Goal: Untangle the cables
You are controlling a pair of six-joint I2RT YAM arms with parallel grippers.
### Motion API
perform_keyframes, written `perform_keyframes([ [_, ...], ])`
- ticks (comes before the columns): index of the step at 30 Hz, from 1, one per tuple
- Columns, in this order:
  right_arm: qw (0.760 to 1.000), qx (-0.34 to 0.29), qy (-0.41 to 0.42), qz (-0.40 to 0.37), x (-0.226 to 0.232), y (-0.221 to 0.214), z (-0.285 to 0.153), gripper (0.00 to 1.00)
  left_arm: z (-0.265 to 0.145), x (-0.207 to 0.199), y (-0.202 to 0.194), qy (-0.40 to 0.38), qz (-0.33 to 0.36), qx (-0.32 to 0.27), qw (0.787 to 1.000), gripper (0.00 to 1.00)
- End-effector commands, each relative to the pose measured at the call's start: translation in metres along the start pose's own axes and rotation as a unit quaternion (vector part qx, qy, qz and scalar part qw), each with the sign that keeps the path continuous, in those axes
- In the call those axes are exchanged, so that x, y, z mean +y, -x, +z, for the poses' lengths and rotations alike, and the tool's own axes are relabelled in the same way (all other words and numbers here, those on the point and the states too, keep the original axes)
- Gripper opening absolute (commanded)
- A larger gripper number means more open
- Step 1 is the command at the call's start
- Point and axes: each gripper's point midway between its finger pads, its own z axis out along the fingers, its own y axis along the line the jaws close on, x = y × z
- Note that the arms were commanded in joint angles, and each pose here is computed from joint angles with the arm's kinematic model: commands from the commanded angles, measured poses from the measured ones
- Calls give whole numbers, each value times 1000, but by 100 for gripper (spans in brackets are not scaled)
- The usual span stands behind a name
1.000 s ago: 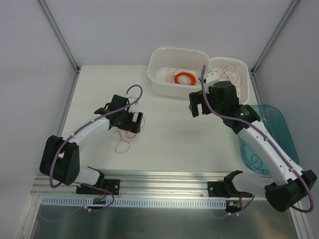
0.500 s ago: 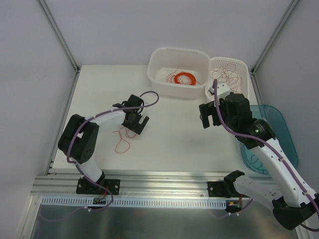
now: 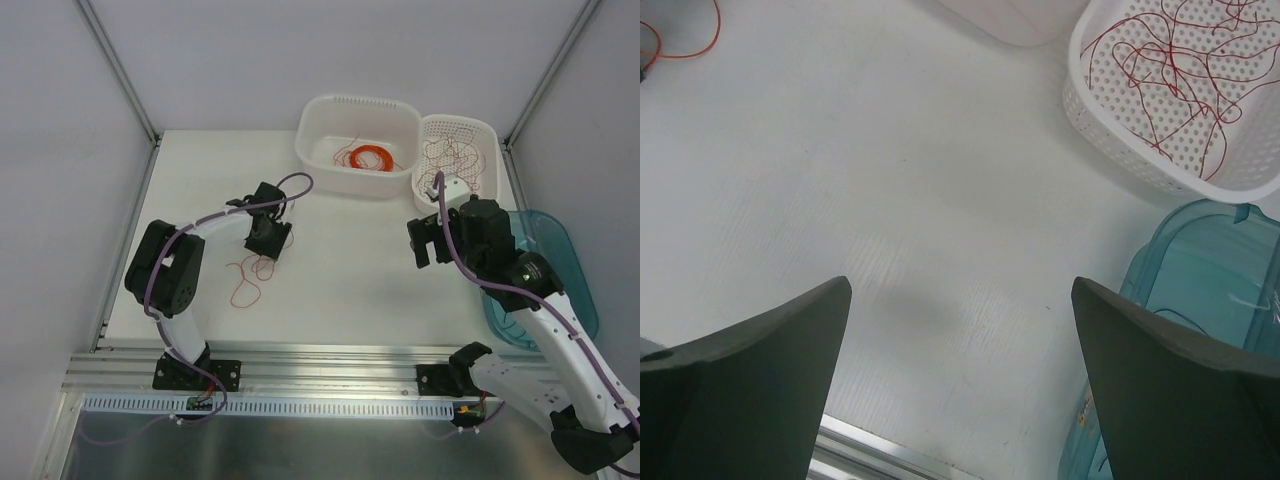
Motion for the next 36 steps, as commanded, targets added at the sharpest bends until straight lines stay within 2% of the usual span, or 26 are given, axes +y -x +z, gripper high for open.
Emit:
perform_keyframes([
  [1, 1000, 3, -8, -7, -4, -3, -1, 97, 9, -17, -33, -42, -31, 67, 996, 44],
  [2, 1000, 3, -6, -7, -3, -2, -1, 97, 10, -22, -35, -54, -34, 71, 995, 37],
  [4, 1000, 3, -6, -8, -4, -1, -1, 97, 8, -26, -35, -63, -40, 75, 994, 14],
  [6, 1000, 2, -9, -9, -5, -1, -2, 97, 2, -30, -29, -75, -45, 64, 994, 0],
  [10, 1000, 2, -11, -11, -6, 1, -5, 97, -23, -34, -3, -87, -47, 14, 995, 0],
  [13, 1000, -1, -19, -14, -10, 1, -10, 97, -57, -37, 33, -98, -46, -51, 993, 0],
  [18, 999, -10, -32, -15, -17, 2, -23, 97, -142, -45, 113, -130, -32, -193, 972, 0],
  [19, 999, -13, -33, -14, -18, 4, -26, 97, -168, -48, 135, -140, -26, -231, 963, 0],
  [21, 999, -18, -39, -14, -21, 4, -32, 97, -198, -50, 157, -149, -21, -271, 951, 0],
  [22, 999, -19, -42, -15, -22, 4, -34, 97, -228, -51, 178, -155, -16, -310, 938, 0],
  [24, 999, -21, -47, -15, -25, 4, -39, 97, -254, -55, 198, -167, -13, -341, 925, 0],
  [25, 998, -27, -50, -15, -26, 5, -43, 97, -289, -56, 217, -172, -8, -382, 908, 0],
  [27, 998, -30, -54, -15, -28, 5, -47, 97, -309, -58, 238, -178, -10, -408, 895, 0],
  [28, 998, -32, -58, -14, -30, 5, -49, 97, -346, -58, 254, -182, -4, -448, 875, 0],
  [30, 997, -41, -61, -12, -32, 6, -54, 97, -358, -60, 275, -190, -4, -467, 863, 0],
  [31, 997, -44, -62, -11, -32, 7, -55, 97, -396, -62, 288, -195, 4, -509, 838, 0],
  [33, 997, -47, -61, -11, -32, 6, -57, 97, -400, -64, 310, -203, 5, -525, 827, 0],
  [34, 997, -46, -61, -11, -32, 5, -58, 97, -433, -64, 320, -204, 12, -565, 799, 0],
  [36, 997, -44, -61, -12, -32, 4, -58, 97, -432, -64, 337, -210, 2, -579, 788, 0],
])
